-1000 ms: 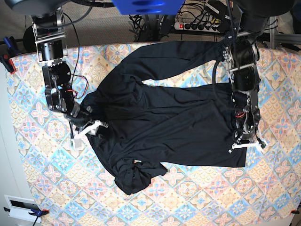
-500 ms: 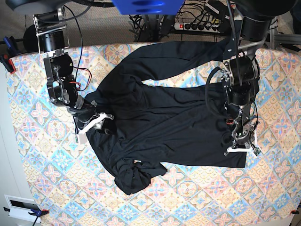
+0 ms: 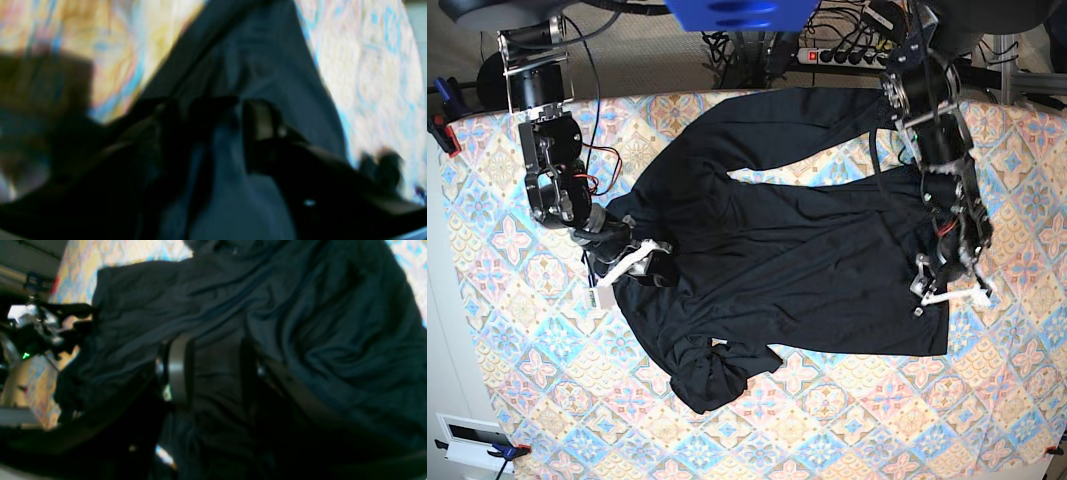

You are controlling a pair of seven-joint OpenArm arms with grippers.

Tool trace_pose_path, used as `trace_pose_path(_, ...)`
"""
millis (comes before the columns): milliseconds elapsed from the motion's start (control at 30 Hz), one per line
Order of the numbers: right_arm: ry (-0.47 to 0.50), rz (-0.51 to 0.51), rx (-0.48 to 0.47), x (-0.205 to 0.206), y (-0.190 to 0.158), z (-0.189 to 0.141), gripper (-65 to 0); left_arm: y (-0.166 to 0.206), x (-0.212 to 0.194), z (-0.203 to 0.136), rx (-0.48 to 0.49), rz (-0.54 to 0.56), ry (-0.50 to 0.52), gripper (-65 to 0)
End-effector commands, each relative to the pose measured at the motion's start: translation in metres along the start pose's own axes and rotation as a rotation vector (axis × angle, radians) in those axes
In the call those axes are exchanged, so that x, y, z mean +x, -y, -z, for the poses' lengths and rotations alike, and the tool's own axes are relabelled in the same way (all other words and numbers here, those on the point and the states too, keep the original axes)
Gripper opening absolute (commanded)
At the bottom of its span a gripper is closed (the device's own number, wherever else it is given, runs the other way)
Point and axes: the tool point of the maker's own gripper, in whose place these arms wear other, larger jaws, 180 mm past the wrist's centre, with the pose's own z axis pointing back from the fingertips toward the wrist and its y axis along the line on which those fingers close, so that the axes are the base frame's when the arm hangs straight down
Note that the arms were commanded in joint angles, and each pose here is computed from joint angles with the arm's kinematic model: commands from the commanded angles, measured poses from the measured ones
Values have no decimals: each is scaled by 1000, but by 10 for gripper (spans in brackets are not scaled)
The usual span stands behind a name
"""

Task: Layout the t-shirt on the table in an organized manner, then fold the t-shirt properly
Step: 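Pull the held side edge with the left gripper outward to flatten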

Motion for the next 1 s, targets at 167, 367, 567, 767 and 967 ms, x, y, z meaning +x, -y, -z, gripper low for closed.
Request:
trace_pose_path(167, 56, -21, 17, 21, -5, -3, -432, 17, 33, -58, -161, 64, 56, -257)
trace_pose_path(367, 55, -22, 17, 21, -5, -3, -432, -19, 28, -74, -110, 115, 53, -257)
trace_pose_path(567, 55, -22, 17, 21, -5, -3, -432, -70, 22, -78, -15, 57, 45, -257)
trace_pose_path(767, 64, -39, 36, 24, -14, -5, -432, -110, 6, -55, 80, -19, -3, -257)
trace_pose_path(967, 65, -45, 47, 22, -20, -7, -432, -126, 3, -35, 157, 5, 10, -257)
